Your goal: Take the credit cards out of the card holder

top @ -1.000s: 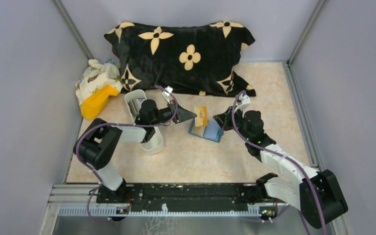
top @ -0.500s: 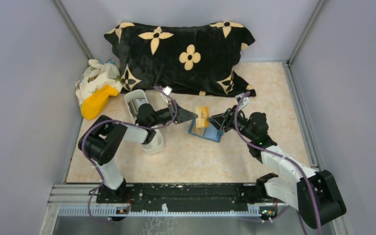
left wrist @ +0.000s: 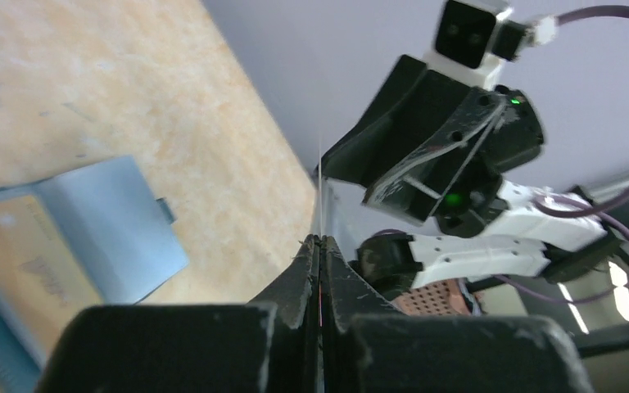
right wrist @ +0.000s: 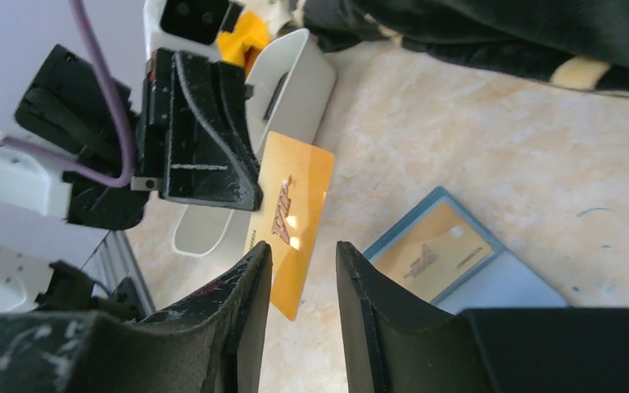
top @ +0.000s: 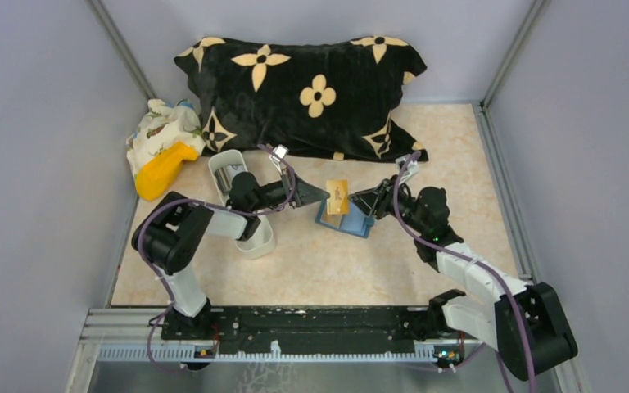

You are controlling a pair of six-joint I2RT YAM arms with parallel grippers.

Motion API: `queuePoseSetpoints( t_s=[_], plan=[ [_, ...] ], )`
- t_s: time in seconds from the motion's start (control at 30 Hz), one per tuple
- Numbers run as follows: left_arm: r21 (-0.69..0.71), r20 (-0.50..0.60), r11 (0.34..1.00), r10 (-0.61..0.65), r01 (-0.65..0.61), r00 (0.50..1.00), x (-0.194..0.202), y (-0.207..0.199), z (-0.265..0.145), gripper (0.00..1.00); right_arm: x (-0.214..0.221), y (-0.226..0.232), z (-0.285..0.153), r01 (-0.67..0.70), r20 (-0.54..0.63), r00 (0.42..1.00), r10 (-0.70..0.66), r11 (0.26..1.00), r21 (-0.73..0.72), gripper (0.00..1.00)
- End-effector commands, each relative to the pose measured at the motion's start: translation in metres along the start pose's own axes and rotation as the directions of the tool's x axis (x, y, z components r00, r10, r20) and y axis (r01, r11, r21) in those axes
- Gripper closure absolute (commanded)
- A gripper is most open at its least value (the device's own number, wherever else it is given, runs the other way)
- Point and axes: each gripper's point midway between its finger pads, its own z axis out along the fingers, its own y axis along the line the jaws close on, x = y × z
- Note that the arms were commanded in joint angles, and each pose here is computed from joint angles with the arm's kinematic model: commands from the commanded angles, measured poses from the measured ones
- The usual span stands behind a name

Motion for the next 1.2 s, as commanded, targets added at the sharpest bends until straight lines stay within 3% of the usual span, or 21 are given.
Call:
queuePoseSetpoints(
  t_s=[0.0, 0.17, 0.33, 0.63, 0.77, 1.0, 1.17],
  plan=[
    [-0.173, 0.032, 0.983, 0.059, -0.052, 0.998, -0.023, 0.015, -0.007, 1.00, -0.029, -0.028, -0.011, 0.002, 0.121, 0.992, -0.022, 0.987, 0.162, 0.64],
    [-0.421, 0.079, 0.905, 0.099, -0.057, 0.992, -0.051, 0.030, -0.030, 1.00, -0.020, -0.060, -0.013, -0.034, 0.107, 0.994, 0.002, 0.953, 0.301, 0.65],
    [-0.706, 0.059, 0.708, 0.040, 0.013, 0.997, -0.068, 0.060, -0.076, 1.00, -0.001, -0.066, -0.004, -0.079, 0.058, 0.996, 0.066, 0.957, 0.280, 0.67],
    [-0.905, 0.148, 0.423, 0.187, 0.056, 0.971, -0.127, 0.069, -0.166, 1.00, 0.032, -0.077, 0.002, -0.114, -0.050, 0.990, 0.133, 0.952, 0.282, 0.67],
    [-0.878, 0.194, 0.472, 0.188, 0.085, 0.963, -0.148, 0.058, -0.180, 1.00, 0.035, -0.074, 0.003, -0.121, -0.063, 0.988, 0.143, 0.957, 0.264, 0.67],
    [-0.928, 0.191, 0.358, 0.225, 0.101, 0.955, -0.180, 0.048, -0.218, 1.00, 0.042, -0.078, 0.005, -0.128, -0.085, 0.984, 0.155, 0.955, 0.267, 0.67],
    [-0.931, 0.202, 0.340, 0.168, 0.136, 0.965, -0.174, 0.067, -0.234, 1.00, 0.049, -0.083, 0.005, -0.129, -0.101, 0.982, 0.163, 0.951, 0.281, 0.67]
  ],
)
